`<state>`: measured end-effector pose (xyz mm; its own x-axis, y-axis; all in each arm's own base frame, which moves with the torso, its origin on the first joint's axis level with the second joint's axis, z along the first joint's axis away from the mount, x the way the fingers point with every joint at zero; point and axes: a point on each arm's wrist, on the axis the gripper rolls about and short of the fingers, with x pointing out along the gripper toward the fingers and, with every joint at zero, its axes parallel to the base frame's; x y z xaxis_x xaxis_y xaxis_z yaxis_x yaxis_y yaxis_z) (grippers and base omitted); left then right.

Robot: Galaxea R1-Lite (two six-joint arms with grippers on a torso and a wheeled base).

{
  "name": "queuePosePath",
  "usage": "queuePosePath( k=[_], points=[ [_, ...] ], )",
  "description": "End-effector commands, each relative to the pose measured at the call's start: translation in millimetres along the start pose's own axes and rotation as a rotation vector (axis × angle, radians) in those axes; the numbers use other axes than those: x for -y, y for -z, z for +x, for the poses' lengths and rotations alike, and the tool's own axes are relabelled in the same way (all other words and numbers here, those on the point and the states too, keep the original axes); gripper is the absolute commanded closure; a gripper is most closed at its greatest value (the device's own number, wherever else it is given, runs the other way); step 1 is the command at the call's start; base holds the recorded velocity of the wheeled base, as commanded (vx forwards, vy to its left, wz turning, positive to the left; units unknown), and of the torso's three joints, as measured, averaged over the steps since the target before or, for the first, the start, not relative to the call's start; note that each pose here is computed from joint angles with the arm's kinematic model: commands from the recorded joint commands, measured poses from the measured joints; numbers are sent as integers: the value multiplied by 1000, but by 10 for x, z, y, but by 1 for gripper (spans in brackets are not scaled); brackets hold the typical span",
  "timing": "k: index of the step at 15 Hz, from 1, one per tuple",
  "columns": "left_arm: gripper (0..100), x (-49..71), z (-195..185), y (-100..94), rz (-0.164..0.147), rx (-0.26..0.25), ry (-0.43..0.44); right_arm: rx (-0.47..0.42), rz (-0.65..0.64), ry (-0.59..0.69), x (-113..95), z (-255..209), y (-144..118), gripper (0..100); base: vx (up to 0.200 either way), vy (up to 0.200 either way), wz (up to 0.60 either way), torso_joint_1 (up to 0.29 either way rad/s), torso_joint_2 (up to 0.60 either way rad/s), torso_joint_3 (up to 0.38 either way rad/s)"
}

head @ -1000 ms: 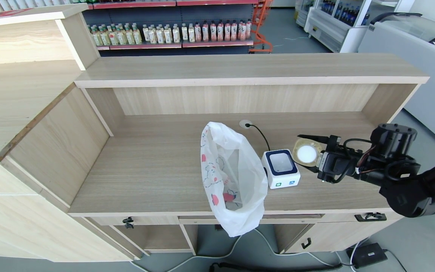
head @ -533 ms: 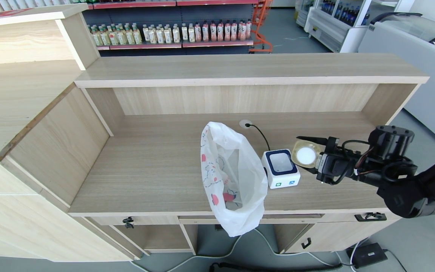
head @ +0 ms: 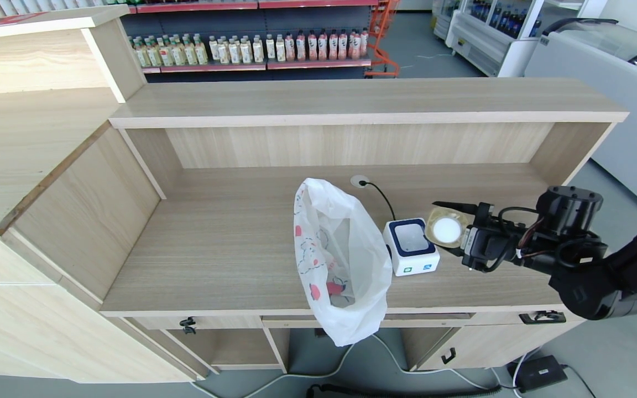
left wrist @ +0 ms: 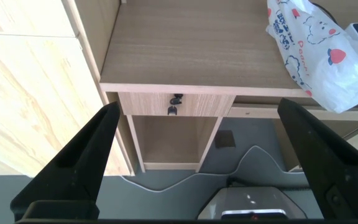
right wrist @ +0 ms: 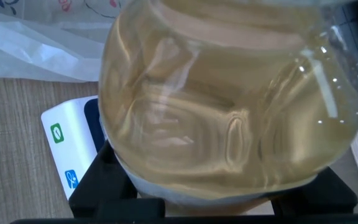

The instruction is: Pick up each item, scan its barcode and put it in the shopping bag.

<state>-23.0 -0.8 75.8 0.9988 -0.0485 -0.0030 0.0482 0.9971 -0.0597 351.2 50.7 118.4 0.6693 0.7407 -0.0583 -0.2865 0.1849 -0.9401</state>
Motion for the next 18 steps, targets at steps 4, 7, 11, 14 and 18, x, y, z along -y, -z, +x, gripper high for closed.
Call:
queuePosePath(
  k=[4, 7, 11, 14, 18],
  points=[
    [0, 0, 0, 1, 1, 0, -1, 0, 0, 9, -2, 1, 22, 100, 0, 0, 0, 0, 0, 0],
    [0, 0, 0, 1, 1, 0, -1, 14, 107, 95, 170, -12, -87, 100, 0, 0, 0, 0, 0, 0],
    [0, 0, 0, -1, 1, 1, -1, -5, 463, 450, 710, -115, -702, 100, 0, 0, 0, 0, 0, 0],
    [0, 0, 0, 2, -8, -2, -1, -145, 649, 615, 885, -342, -1002, 100, 0, 0, 0, 0, 0, 0],
    [0, 0, 0, 1, -8, 0, -1, -299, 843, 703, 763, -662, -1190, 100, 0, 0, 0, 0, 0, 0]
  ],
)
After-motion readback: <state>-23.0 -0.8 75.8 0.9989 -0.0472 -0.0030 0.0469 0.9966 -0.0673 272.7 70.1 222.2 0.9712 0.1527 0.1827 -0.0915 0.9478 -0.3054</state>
